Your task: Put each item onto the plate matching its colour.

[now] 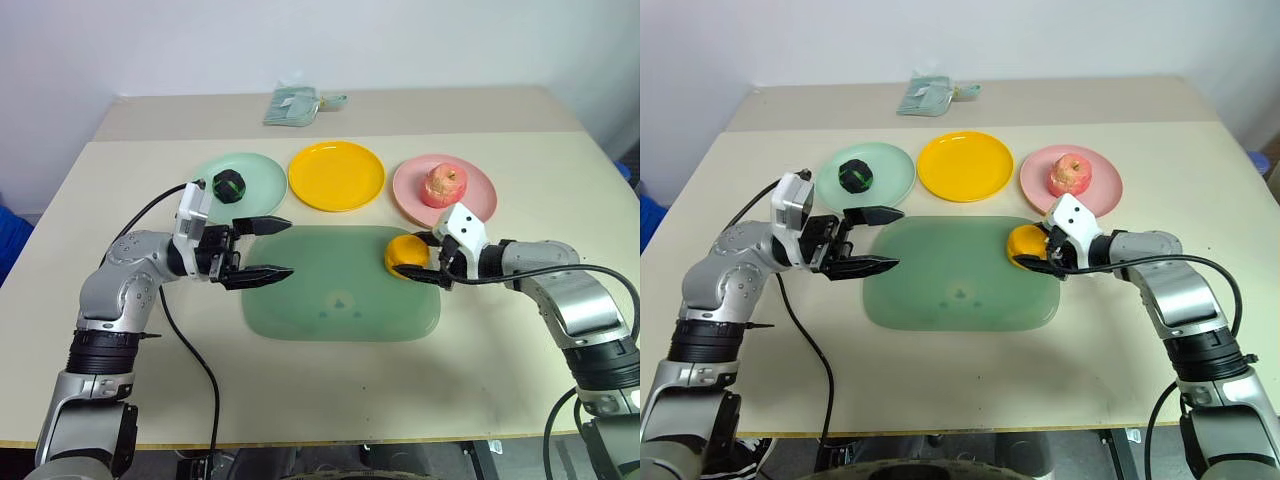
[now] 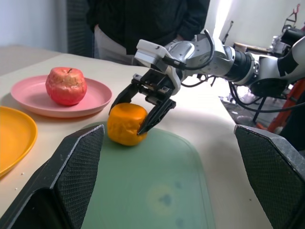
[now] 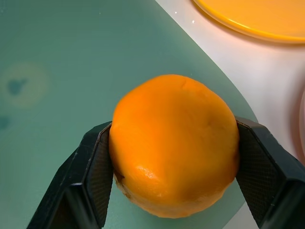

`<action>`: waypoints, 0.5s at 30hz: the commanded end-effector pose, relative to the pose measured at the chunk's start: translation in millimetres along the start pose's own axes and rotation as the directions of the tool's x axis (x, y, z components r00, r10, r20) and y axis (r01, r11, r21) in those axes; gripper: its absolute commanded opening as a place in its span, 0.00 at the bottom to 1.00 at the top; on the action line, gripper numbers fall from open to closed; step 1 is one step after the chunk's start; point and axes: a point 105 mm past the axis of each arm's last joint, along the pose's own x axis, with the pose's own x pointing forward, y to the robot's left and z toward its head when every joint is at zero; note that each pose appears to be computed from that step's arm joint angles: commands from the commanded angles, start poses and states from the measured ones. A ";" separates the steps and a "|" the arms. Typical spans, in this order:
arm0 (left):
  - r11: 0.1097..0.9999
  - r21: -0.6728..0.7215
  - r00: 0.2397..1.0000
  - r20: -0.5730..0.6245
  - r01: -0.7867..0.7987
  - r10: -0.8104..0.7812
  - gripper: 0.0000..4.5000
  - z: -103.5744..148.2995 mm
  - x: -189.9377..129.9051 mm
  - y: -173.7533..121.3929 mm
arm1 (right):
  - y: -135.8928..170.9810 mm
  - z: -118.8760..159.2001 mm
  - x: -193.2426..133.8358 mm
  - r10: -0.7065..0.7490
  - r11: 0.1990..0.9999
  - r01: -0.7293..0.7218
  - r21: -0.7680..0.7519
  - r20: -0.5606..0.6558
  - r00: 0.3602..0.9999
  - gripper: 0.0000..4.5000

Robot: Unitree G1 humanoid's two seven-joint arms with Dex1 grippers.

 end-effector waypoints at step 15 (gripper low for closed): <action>0.806 0.105 0.813 0.099 -0.582 0.574 1.00 -10.5 -19.7 64.2 | -43.7 134.3 102.3 -0.286 0.944 0.328 -0.028 0.420 0.861 0.64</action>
